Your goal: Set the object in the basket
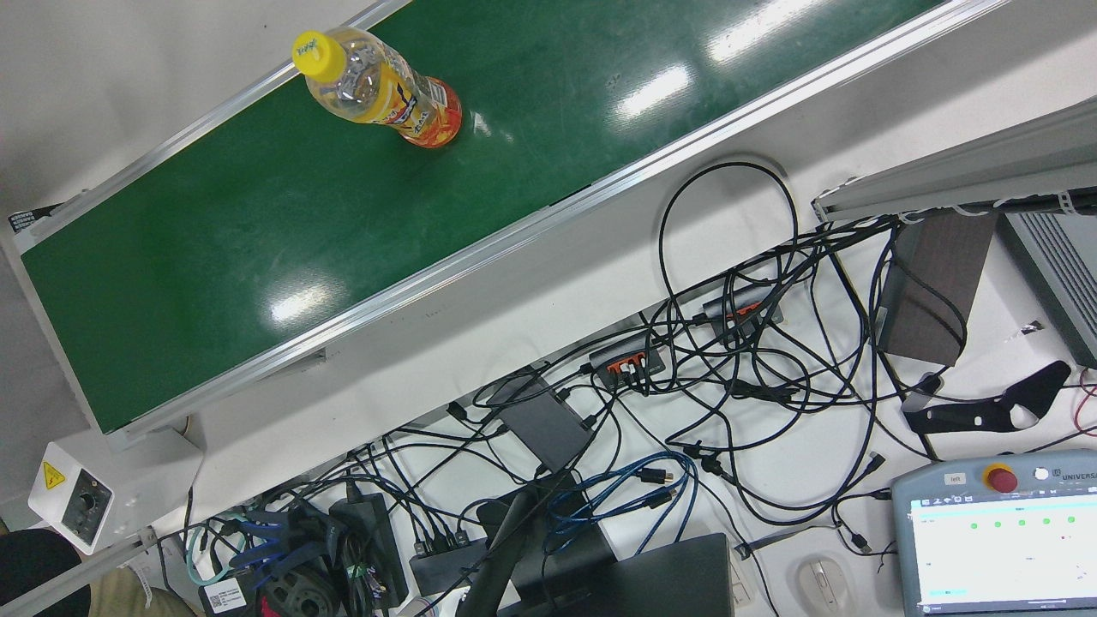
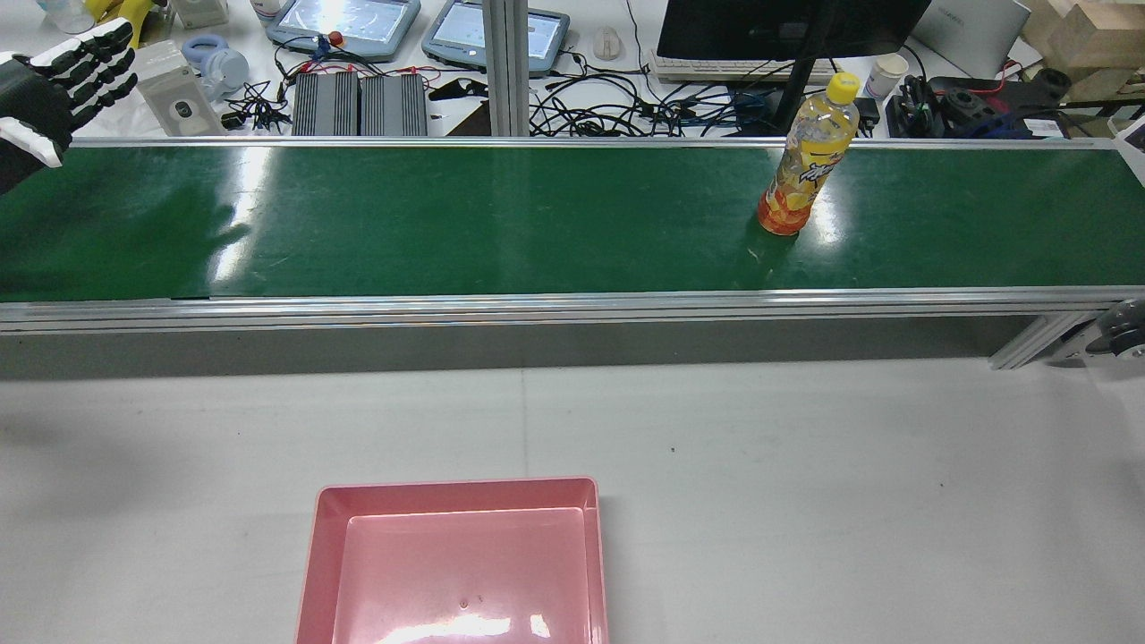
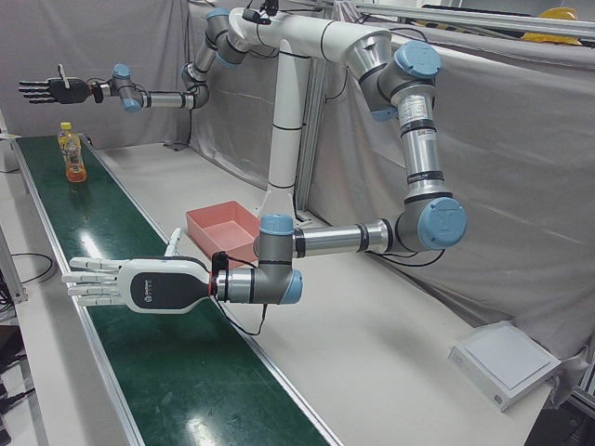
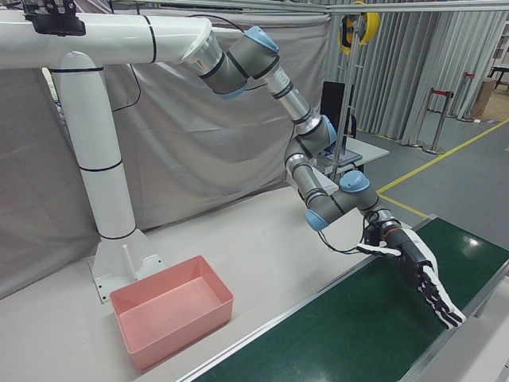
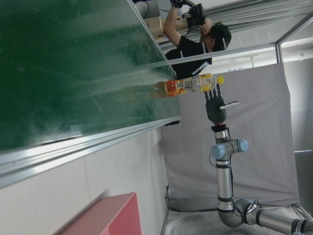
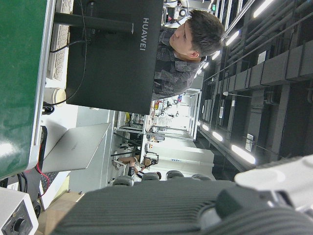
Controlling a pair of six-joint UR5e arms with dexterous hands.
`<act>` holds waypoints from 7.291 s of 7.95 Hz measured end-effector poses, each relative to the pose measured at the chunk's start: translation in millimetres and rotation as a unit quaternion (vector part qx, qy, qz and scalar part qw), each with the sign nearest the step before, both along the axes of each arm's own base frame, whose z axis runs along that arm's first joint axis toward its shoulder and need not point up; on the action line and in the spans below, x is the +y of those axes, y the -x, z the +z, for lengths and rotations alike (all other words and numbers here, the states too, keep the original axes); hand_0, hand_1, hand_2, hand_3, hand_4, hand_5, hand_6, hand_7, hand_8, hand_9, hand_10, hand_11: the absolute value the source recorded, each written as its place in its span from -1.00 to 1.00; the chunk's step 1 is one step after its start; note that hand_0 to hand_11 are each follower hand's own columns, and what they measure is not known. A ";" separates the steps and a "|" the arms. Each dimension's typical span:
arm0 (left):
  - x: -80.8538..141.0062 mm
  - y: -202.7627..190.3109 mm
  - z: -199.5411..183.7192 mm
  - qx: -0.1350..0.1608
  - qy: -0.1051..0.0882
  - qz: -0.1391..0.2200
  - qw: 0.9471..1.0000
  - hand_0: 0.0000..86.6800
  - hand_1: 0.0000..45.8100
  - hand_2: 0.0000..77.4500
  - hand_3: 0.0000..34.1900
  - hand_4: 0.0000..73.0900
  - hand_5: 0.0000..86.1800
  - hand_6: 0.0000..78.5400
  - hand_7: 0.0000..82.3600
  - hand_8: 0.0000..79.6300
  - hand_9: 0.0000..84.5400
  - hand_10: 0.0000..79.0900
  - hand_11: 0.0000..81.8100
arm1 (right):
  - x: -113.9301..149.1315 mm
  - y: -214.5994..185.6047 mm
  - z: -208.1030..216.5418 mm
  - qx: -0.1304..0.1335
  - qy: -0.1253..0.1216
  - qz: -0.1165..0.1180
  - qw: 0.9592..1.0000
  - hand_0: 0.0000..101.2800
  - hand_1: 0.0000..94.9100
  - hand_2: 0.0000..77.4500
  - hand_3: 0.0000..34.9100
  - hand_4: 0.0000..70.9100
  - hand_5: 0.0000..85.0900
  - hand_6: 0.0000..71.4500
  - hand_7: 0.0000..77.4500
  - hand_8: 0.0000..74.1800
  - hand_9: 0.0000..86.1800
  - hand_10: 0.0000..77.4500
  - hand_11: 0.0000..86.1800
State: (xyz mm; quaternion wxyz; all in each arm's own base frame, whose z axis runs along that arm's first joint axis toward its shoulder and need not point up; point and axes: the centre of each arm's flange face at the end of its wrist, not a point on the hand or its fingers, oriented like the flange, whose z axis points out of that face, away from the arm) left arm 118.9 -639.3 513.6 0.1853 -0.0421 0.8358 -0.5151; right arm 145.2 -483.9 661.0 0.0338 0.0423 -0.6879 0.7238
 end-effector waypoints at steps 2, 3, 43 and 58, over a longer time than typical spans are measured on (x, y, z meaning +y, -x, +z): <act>0.1 0.5 -2.0 0.001 -0.002 0.000 1.000 0.21 -0.95 -1.00 -0.98 -0.82 -0.86 -1.00 -0.99 -0.99 -0.99 -0.97 -0.95 | 0.5 -0.4 -0.2 0.000 0.000 0.000 1.000 -0.99 -1.00 -0.99 -1.00 -1.00 -1.00 -1.00 -0.99 -1.00 -1.00 -1.00 -1.00; 0.6 0.7 -4.0 0.001 -0.003 0.000 1.000 0.21 -0.95 -1.00 -0.98 -0.82 -0.86 -1.00 -0.99 -0.99 -0.99 -0.97 -0.95 | 0.4 -0.5 -0.6 0.000 -0.001 0.001 1.000 -0.99 -1.00 -0.99 -1.00 -1.00 -1.00 -1.00 -0.99 -1.00 -1.00 -1.00 -1.00; 10.9 -15.5 -17.0 0.001 0.004 0.015 1.000 0.20 -0.95 -1.00 -0.98 -0.78 -0.87 -1.00 -0.99 -0.99 -0.99 -0.96 -0.91 | 0.8 0.2 1.6 0.000 0.002 0.000 1.000 -0.99 -1.00 -0.99 -1.00 -1.00 -1.00 -1.00 -0.99 -1.00 -1.00 -1.00 -1.00; 10.5 -18.0 -19.3 0.001 0.003 0.017 1.000 0.30 -0.83 -1.00 -0.99 -0.81 -0.86 -1.00 -0.99 -0.99 -0.99 -0.96 -0.91 | 0.6 0.0 1.3 0.000 0.001 0.000 1.000 -0.99 -1.00 -0.99 -1.00 -1.00 -1.00 -1.00 -0.99 -1.00 -1.00 -1.00 -1.00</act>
